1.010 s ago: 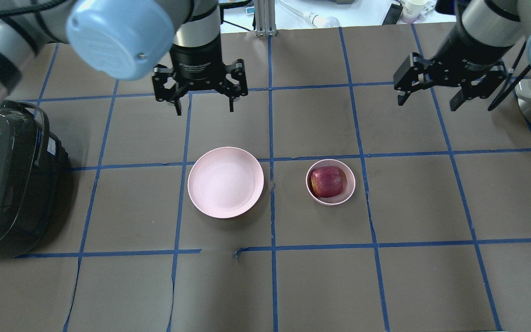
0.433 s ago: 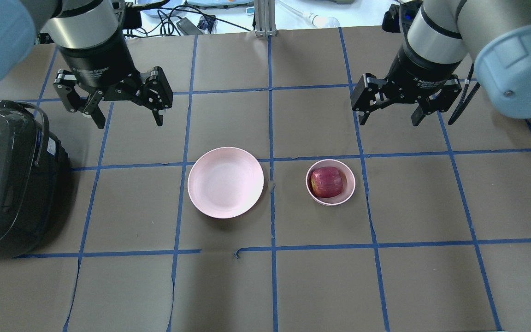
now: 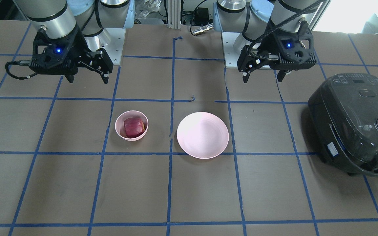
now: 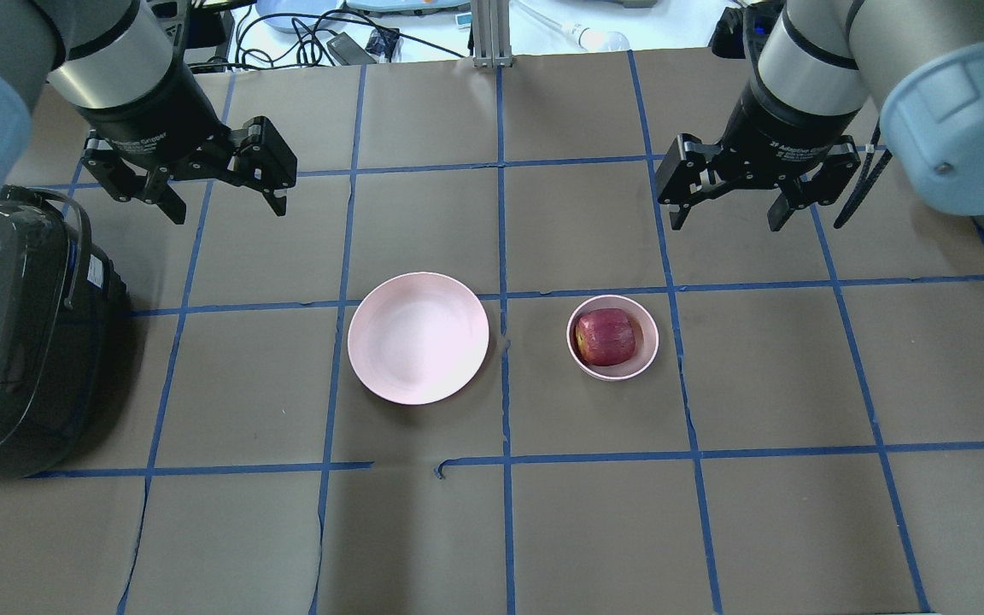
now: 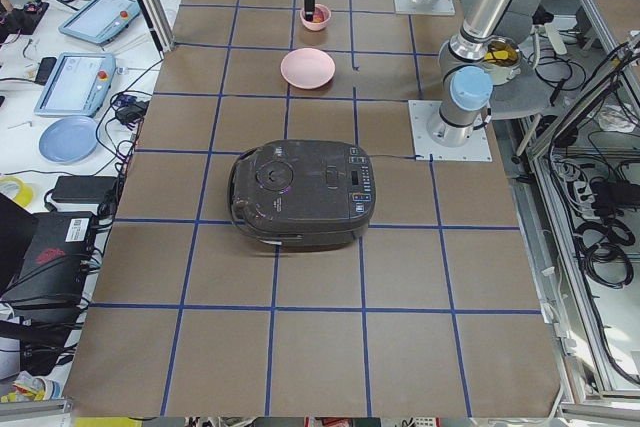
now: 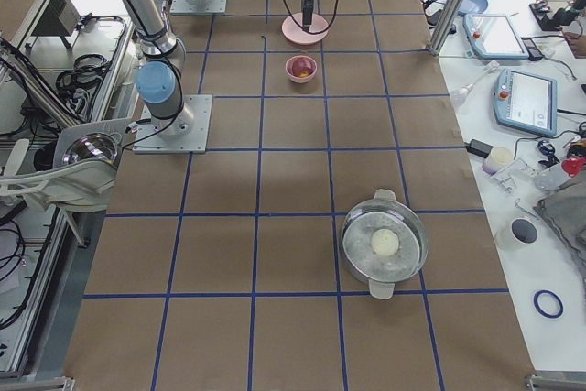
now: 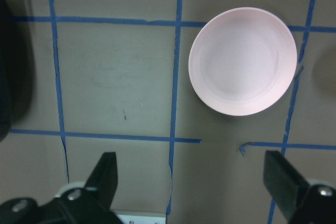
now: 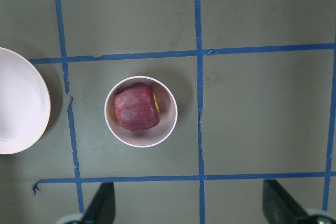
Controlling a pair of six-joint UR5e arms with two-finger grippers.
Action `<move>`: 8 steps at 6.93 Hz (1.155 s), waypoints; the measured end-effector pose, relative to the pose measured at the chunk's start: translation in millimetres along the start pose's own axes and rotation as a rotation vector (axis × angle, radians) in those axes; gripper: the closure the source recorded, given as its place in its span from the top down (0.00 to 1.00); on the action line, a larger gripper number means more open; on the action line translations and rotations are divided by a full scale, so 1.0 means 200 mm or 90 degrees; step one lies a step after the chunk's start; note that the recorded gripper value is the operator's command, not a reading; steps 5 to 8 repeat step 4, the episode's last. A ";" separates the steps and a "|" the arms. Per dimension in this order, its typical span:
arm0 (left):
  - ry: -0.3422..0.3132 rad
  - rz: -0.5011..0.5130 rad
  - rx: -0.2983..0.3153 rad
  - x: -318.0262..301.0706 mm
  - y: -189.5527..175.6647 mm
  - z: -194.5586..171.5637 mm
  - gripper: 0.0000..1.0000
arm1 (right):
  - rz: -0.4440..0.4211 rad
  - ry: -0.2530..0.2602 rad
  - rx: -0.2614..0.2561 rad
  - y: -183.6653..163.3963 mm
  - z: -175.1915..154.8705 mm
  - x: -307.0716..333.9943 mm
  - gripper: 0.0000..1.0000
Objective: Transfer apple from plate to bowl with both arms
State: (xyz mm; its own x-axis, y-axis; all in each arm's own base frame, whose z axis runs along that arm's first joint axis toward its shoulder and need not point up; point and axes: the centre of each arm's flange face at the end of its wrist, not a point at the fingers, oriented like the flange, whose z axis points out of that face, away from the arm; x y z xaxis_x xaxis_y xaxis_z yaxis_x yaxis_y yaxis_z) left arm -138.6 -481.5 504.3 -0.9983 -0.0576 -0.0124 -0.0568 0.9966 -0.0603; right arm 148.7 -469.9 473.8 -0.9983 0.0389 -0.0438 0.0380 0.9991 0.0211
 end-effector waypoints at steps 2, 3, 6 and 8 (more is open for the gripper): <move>-0.001 0.003 0.043 -0.02 -0.03 0.00 1.00 | 0.007 0.000 -0.017 0.02 -0.01 0.01 1.00; -0.001 0.003 0.048 -0.02 -0.04 0.00 1.00 | 0.010 0.001 -0.017 0.02 -0.01 0.01 1.00; -0.002 0.003 0.048 -0.02 -0.04 0.00 1.00 | 0.013 0.002 -0.010 0.01 -0.02 0.02 1.00; -0.002 0.003 0.048 -0.02 -0.04 0.00 1.00 | 0.013 0.002 -0.010 0.01 -0.02 0.02 1.00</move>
